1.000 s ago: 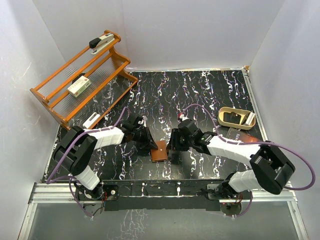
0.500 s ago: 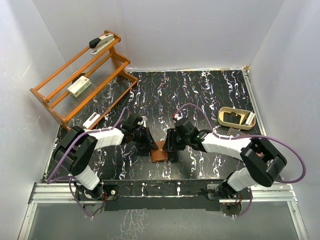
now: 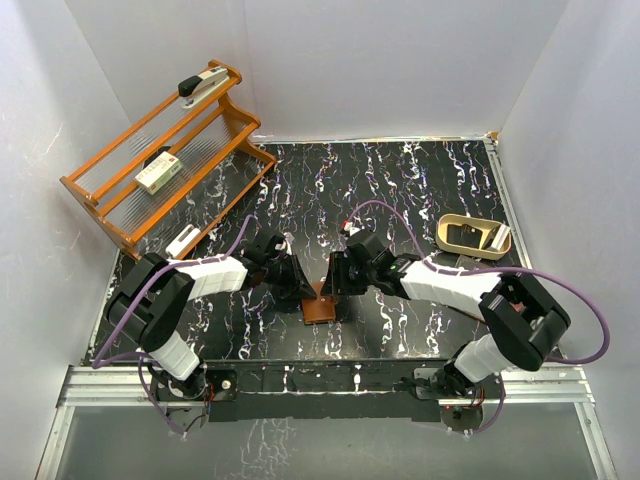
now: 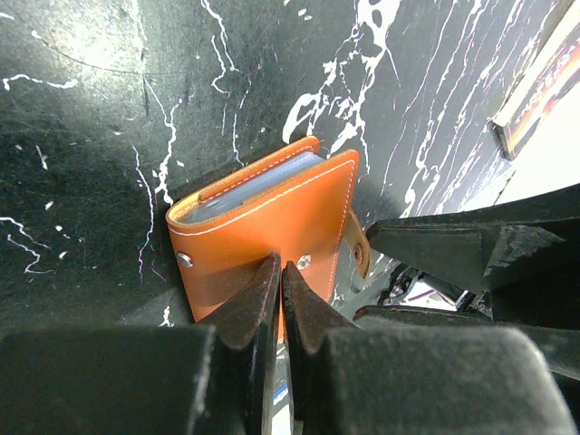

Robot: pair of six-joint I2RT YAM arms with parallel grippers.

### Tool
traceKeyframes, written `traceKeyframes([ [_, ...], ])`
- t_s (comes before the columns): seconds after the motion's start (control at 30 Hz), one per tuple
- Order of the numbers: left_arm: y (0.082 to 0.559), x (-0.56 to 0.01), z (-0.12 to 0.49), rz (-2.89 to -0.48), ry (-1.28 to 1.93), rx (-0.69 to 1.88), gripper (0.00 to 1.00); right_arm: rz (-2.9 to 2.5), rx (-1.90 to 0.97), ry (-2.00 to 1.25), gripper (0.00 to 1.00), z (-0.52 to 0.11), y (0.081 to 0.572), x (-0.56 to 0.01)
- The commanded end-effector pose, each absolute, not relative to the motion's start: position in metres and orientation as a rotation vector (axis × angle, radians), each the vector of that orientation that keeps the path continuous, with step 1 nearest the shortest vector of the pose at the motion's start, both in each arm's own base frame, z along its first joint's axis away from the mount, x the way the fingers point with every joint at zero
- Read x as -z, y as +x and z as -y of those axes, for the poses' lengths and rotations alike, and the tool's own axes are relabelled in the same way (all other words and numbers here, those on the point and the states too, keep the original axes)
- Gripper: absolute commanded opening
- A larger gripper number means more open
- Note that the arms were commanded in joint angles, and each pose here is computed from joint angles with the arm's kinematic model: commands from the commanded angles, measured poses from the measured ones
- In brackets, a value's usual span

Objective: Put the credit cards into the card holder
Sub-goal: Close the card holder at the center of the board.

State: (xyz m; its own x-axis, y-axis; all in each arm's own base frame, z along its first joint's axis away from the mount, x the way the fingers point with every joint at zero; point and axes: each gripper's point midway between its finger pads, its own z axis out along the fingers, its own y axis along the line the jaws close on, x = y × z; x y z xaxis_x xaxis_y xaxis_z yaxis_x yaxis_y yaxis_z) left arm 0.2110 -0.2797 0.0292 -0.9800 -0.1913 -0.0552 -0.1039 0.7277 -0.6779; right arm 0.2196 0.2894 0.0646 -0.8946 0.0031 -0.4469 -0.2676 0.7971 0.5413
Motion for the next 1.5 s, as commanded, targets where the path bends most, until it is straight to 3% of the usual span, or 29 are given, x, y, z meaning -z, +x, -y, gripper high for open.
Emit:
traceKeyframes([
  [0.0,0.199,-0.018,0.267,-2.856,-0.257,0.997,0.05,-2.509,-0.916,-0.196,0.41,-0.300,0.227,-0.076],
  [0.63,0.198,-0.018,0.266,-2.855,-0.277,0.999,0.05,-2.557,-0.945,-0.165,0.40,-0.304,0.219,-0.063],
  [1.47,0.194,-0.017,0.268,-2.859,-0.303,1.025,0.05,-2.610,-0.906,-0.111,0.22,-0.301,0.208,-0.048],
])
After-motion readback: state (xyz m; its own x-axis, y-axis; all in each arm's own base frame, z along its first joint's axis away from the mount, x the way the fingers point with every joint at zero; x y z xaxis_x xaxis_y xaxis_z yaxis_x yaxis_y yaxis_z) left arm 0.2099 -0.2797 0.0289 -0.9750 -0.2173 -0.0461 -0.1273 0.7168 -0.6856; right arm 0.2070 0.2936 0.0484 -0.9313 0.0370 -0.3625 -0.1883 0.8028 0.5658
